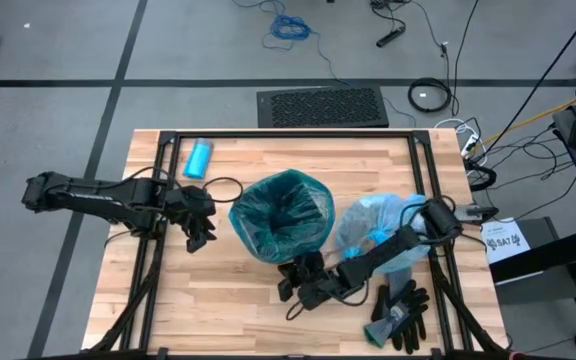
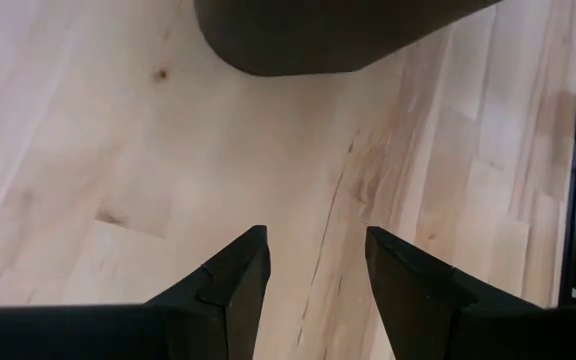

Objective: Place trash/remove bag and relplace
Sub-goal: Move the trash bin to the top of the table, then return to Home Position

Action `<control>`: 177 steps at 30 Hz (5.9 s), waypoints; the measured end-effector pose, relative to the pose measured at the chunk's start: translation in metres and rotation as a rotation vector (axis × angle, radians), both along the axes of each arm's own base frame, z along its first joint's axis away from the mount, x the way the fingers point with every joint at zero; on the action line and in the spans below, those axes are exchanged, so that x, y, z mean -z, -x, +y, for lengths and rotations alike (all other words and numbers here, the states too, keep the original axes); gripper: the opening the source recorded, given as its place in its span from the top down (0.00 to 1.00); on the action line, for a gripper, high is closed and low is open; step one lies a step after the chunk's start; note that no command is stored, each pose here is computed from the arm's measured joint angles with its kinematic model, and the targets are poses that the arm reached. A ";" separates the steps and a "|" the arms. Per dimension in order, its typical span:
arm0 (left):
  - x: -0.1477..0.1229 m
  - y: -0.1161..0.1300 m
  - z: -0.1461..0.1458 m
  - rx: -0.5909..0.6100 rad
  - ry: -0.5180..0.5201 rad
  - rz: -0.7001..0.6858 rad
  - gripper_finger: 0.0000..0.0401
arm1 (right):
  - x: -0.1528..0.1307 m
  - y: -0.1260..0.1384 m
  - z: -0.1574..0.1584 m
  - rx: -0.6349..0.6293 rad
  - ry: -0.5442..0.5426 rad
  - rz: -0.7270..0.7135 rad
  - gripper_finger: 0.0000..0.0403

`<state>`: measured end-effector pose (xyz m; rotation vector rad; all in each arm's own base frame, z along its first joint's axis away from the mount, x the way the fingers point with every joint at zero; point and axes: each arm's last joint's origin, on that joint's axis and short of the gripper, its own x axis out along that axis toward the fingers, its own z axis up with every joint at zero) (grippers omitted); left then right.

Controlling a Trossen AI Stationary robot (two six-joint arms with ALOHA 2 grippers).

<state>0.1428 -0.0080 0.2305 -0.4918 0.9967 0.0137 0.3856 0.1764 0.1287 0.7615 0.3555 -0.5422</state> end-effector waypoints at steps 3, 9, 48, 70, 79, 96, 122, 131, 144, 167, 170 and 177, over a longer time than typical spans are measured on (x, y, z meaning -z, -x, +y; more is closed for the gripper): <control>0.000 0.000 0.000 0.008 0.000 0.000 0.57 | 0.008 -0.011 -0.009 -0.026 -0.017 -0.026 1.00; 0.001 0.001 0.000 0.009 -0.002 0.010 0.57 | 0.008 -0.028 -0.034 -0.066 0.003 -0.058 1.00; -0.010 0.024 0.004 -0.076 -0.113 -0.060 0.57 | -0.102 -0.019 -0.105 -0.333 0.031 -0.089 1.00; -0.023 0.018 -0.001 0.132 -0.095 -0.259 0.57 | -0.107 0.018 -0.083 -0.600 -0.031 0.199 1.00; -0.050 0.027 -0.006 0.292 -0.221 -0.610 0.57 | -0.118 0.054 -0.066 -0.683 0.211 0.268 1.00; 0.037 0.018 -0.016 0.189 -0.260 -1.004 0.57 | -0.083 0.191 -0.108 -0.664 0.299 -0.362 1.00; 0.071 0.027 -0.013 0.152 -0.328 -0.936 0.57 | -0.036 0.245 -0.184 -0.572 0.288 -0.482 1.00; 0.069 0.042 -0.008 0.066 -0.325 -0.960 0.57 | -0.038 0.258 -0.176 -0.324 0.332 -0.419 1.00; 0.065 0.045 -0.008 0.082 -0.350 -1.014 0.57 | -0.033 0.277 -0.166 -0.343 0.344 -0.362 1.00; 0.066 0.045 -0.009 0.089 -0.304 -1.007 0.57 | -0.054 0.302 -0.172 -0.286 0.310 -0.261 1.00; 0.066 0.045 -0.009 0.092 -0.312 -1.008 0.57 | -0.051 0.298 -0.171 -0.290 0.328 -0.322 1.00; 0.066 0.045 -0.008 0.095 -0.332 -1.009 0.57 | -0.047 0.291 -0.170 -0.313 0.437 -0.409 1.00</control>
